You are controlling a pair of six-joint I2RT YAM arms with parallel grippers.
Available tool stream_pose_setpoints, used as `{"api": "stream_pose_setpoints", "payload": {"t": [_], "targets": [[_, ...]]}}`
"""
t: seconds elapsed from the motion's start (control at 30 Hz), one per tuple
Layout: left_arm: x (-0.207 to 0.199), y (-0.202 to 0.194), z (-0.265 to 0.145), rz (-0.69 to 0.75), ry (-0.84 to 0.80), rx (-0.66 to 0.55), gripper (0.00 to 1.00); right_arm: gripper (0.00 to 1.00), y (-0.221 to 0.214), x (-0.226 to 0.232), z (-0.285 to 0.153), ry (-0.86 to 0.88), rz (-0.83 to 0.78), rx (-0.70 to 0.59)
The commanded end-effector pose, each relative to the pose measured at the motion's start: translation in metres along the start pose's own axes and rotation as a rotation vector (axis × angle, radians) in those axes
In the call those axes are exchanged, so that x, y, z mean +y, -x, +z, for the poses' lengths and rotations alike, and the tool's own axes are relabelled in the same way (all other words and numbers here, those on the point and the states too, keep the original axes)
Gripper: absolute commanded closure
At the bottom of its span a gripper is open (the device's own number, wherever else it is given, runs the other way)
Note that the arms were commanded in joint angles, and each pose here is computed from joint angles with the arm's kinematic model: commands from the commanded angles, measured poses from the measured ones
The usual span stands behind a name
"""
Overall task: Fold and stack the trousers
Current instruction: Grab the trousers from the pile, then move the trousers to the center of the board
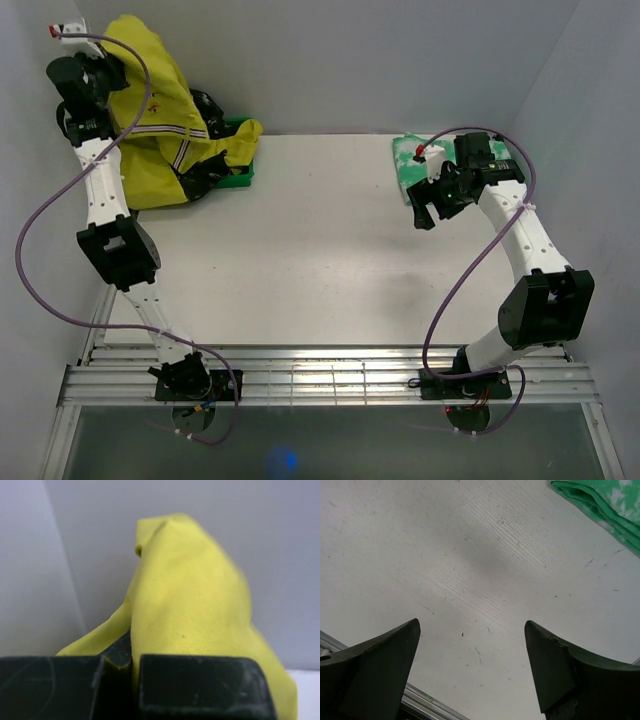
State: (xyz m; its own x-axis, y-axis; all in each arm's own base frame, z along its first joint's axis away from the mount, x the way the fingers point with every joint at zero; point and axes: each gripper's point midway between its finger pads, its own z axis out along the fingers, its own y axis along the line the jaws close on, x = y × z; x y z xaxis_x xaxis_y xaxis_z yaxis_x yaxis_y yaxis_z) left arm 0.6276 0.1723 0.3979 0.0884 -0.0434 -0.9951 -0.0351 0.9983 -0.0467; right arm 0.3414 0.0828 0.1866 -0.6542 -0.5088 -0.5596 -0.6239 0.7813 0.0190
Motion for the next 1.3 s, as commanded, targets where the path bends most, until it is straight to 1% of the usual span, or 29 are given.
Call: {"api": "stream_pose_setpoints", "payload": {"t": [0.0, 0.03, 0.1, 0.13, 0.2, 0.23, 0.3, 0.33, 0.4, 0.43, 0.53, 0.57, 0.6, 0.67, 0.7, 0.73, 0.8, 0.87, 0.93, 0.97, 1.0, 1.03, 1.07, 1.1, 1.13, 1.17, 1.2, 1.23, 1.27], "targets": [[-0.092, 0.214, -0.083, -0.008, -0.258, -0.456, 1.0, 0.1, 0.031, 0.004, -0.022, 0.003, -0.02, -0.117], [-0.109, 0.229, -0.093, -0.018, -0.306, -0.486, 1.0, 0.1, 0.033, 0.006, -0.023, 0.01, -0.019, -0.126], [-0.136, 0.247, -0.109, -0.052, -0.402, -0.524, 1.0, 0.1, 0.04, 0.007, -0.027, 0.013, -0.025, -0.157], [-0.16, 0.257, -0.12, -0.07, -0.463, -0.542, 1.0, 0.1, 0.045, 0.008, -0.027, 0.018, -0.026, -0.181], [-0.189, 0.269, -0.135, -0.076, -0.529, -0.571, 1.0, 0.1, 0.05, 0.011, -0.032, 0.025, -0.033, -0.218], [-0.22, 0.273, -0.144, -0.094, -0.59, -0.577, 1.0, 0.1, 0.055, 0.014, -0.031, 0.038, -0.041, -0.244], [-0.256, 0.279, -0.165, -0.094, -0.678, -0.59, 1.0, 0.1, 0.053, 0.017, -0.03, 0.045, -0.033, -0.258], [-0.291, 0.281, -0.179, -0.088, -0.748, -0.607, 1.0, 0.1, 0.055, 0.018, -0.03, 0.052, -0.038, -0.273], [-0.339, 0.286, -0.207, -0.112, -0.844, -0.627, 1.0, 0.1, 0.053, 0.022, -0.032, 0.059, -0.04, -0.284], [-0.35, 0.288, -0.214, -0.111, -0.863, -0.636, 1.0, 0.1, 0.053, 0.023, -0.033, 0.061, -0.04, -0.288], [-0.383, 0.293, -0.236, -0.176, -0.933, -0.639, 1.0, 0.1, 0.052, 0.026, -0.043, 0.048, -0.059, -0.317], [-0.392, 0.291, -0.24, -0.192, -0.951, -0.628, 1.0, 0.1, 0.055, 0.027, -0.052, 0.029, -0.076, -0.348], [-0.408, 0.29, -0.251, -0.21, -0.991, -0.623, 1.0, 0.1, 0.049, 0.027, -0.05, 0.014, -0.081, -0.341], [-0.424, 0.284, -0.261, -0.219, -1.04, -0.6, 1.0, 0.1, 0.045, 0.025, -0.055, -0.021, -0.096, -0.359], [-0.439, 0.269, -0.263, -0.228, -1.073, -0.56, 1.0, 0.1, 0.046, 0.022, -0.065, -0.068, -0.111, -0.386], [-0.442, 0.265, -0.267, -0.232, -1.079, -0.546, 1.0, 0.1, 0.04, 0.022, -0.062, -0.078, -0.106, -0.38], [-0.45, 0.25, -0.267, -0.25, -1.082, -0.501, 1.0, 0.1, 0.037, 0.022, -0.074, -0.116, -0.118, -0.404], [-0.448, 0.228, -0.257, -0.297, -1.036, -0.428, 1.0, 0.1, 0.033, 0.025, -0.076, -0.118, -0.124, -0.411], [-0.45, 0.202, -0.249, -0.304, -1.014, -0.363, 1.0, 0.1, 0.032, 0.033, -0.084, -0.102, -0.136, -0.439], [-0.446, 0.2, -0.253, -0.303, -1.006, -0.356, 1.0, 0.1, 0.029, 0.038, -0.083, -0.087, -0.138, -0.442], [-0.446, 0.189, -0.252, -0.304, -0.997, -0.316, 1.0, 0.1, 0.029, 0.045, -0.087, -0.066, -0.15, -0.462], [-0.448, 0.163, -0.247, -0.302, -0.988, -0.246, 1.0, 0.1, 0.028, 0.048, -0.088, -0.051, -0.159, -0.467], [-0.443, 0.157, -0.253, -0.292, -0.978, -0.217, 1.0, 0.1, 0.024, 0.051, -0.086, -0.04, -0.169, -0.465], [-0.441, 0.132, -0.25, -0.27, -0.947, -0.134, 1.0, 0.1, 0.023, 0.054, -0.085, -0.028, -0.174, -0.46], [-0.438, 0.115, -0.25, -0.254, -0.924, -0.084, 1.0, 0.09, 0.018, 0.055, -0.083, -0.02, -0.169, -0.443], [-0.433, 0.085, -0.252, -0.223, -0.901, -0.011, 1.0, 0.09, 0.014, 0.056, -0.08, -0.016, -0.176, -0.427], [-0.424, 0.053, -0.249, -0.191, -0.843, 0.089, 1.0, 0.09, 0.01, 0.056, -0.077, -0.012, -0.176, -0.411], [-0.417, 0.034, -0.248, -0.136, -0.815, 0.126, 1.0, 0.09, 0.006, 0.057, -0.074, -0.003, -0.179, -0.396], [-0.41, 0.007, -0.248, -0.107, -0.779, 0.198, 1.0, 0.09, -0.002, 0.058, -0.07, 0.013, -0.19, -0.363]]}}
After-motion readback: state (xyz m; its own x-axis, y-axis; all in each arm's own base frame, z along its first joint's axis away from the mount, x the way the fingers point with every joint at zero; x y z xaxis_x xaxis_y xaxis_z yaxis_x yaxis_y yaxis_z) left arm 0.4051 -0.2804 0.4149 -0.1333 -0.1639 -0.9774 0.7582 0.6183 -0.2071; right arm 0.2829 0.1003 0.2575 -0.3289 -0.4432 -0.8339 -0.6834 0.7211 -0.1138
